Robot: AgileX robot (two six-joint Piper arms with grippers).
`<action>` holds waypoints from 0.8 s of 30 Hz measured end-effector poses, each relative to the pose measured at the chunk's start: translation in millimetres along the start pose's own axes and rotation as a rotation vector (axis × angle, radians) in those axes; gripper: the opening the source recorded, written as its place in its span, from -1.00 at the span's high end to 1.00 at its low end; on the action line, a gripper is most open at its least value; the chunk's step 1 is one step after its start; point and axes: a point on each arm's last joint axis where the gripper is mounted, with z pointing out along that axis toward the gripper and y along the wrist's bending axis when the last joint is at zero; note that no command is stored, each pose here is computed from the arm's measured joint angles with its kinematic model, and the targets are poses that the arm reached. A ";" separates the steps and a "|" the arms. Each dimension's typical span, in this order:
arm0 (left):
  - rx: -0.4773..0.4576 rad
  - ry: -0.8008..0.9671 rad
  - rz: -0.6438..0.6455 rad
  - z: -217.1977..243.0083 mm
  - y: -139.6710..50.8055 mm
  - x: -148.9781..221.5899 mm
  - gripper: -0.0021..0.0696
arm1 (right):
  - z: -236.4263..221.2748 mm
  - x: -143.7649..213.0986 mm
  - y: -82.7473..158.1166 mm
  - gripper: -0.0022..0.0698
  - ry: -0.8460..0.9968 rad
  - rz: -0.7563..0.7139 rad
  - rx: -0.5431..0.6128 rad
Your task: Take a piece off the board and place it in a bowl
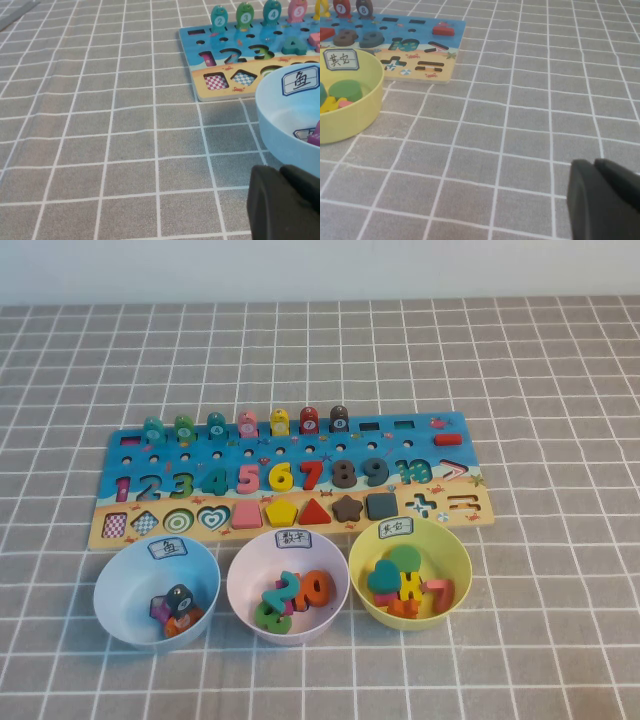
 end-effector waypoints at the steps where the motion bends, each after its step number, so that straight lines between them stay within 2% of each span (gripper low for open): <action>1: 0.000 0.000 0.000 0.0 0.0 0.0 0.94 | 0.0 0.0 0.0 0.99 0.000 0.000 0.000; 20: 0.000 -0.008 0.000 0.0 0.0 -0.7 0.94 | 0.0 0.0 0.0 0.99 0.000 0.000 0.000; 24: 0.021 -0.042 -0.062 -0.1 -1.8 -3.9 0.94 | 0.0 0.0 0.0 0.99 0.000 0.000 0.000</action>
